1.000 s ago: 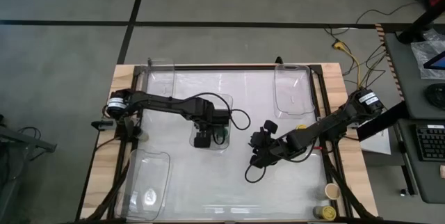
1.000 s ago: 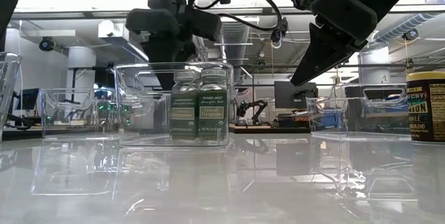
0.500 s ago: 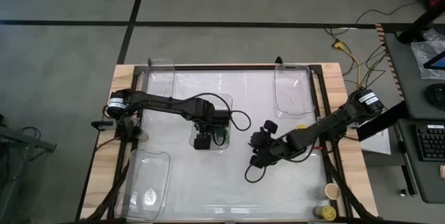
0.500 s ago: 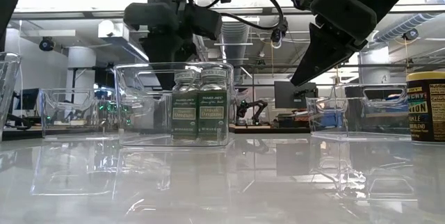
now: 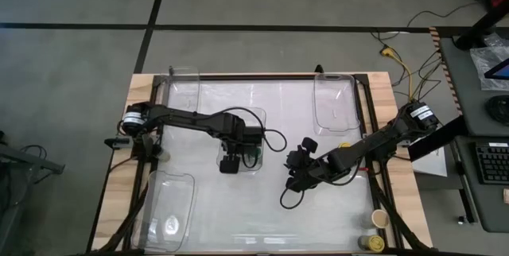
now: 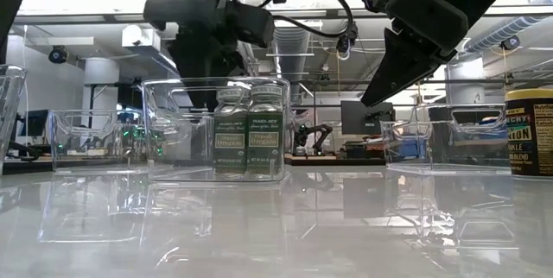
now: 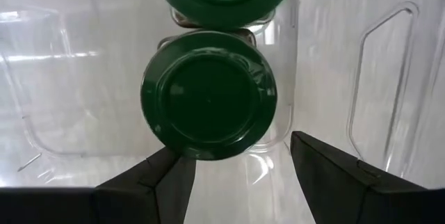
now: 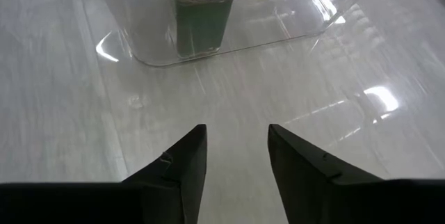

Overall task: Sort spices by type
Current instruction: Put the green seasoning bottle into the center transparent bin

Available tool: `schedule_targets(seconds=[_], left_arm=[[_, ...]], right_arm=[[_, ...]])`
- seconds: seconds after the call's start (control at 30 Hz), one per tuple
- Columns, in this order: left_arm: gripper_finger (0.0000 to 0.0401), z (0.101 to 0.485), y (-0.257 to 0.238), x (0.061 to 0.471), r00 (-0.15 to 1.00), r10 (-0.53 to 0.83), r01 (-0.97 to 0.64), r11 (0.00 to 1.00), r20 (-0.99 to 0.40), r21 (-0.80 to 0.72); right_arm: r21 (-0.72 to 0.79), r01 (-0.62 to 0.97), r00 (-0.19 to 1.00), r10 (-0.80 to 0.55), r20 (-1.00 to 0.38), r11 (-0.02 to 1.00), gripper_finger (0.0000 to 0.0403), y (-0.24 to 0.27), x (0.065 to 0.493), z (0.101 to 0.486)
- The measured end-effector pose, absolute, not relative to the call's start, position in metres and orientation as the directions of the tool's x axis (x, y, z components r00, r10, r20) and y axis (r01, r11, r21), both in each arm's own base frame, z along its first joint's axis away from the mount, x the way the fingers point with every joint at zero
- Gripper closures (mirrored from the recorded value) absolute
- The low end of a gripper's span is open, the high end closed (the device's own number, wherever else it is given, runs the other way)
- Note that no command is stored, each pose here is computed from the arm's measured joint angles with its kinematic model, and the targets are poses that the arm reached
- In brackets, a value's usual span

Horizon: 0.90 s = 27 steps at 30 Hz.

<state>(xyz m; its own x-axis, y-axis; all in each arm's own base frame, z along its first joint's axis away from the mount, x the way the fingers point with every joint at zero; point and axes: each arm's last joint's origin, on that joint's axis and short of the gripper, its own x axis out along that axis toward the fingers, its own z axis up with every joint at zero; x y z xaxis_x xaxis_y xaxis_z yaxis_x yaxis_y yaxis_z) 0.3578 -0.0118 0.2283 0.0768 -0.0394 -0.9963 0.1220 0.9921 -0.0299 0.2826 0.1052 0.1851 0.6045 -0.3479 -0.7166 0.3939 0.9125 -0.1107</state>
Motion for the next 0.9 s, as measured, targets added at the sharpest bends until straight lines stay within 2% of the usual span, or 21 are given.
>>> schedule_targets(seconds=[0.3, 0.63, 0.77, 0.9], left_arm=[[0.0184, 0.2295, -0.0079, 0.3572, 0.079, 0.039, 0.132, 0.99, -0.996, 0.049], [0.0183, 0.2344, -0.0098, 0.3571, 0.109, -0.029, 0.146, 0.989, -0.994, -0.013], [0.0168, 0.2349, -0.009, 0.3584, 0.126, -0.004, 0.125, 0.992, -0.992, 0.011], [0.0136, 0.235, -0.0087, 0.3587, 0.129, -0.003, 0.116, 0.993, -0.992, 0.012]], right_arm=[[-0.115, 0.39, 0.604, -0.348, -0.717, 0.914, 0.0277, 0.1052, 0.2826, 0.1851], [-0.118, 0.387, 0.604, -0.348, -0.717, 0.915, 0.0287, 0.1052, 0.2826, 0.185], [-0.118, 0.387, 0.604, -0.348, -0.717, 0.915, 0.0282, 0.1052, 0.2826, 0.185], [-0.118, 0.387, 0.604, -0.348, -0.717, 0.915, 0.0275, 0.1052, 0.2826, 0.185]])
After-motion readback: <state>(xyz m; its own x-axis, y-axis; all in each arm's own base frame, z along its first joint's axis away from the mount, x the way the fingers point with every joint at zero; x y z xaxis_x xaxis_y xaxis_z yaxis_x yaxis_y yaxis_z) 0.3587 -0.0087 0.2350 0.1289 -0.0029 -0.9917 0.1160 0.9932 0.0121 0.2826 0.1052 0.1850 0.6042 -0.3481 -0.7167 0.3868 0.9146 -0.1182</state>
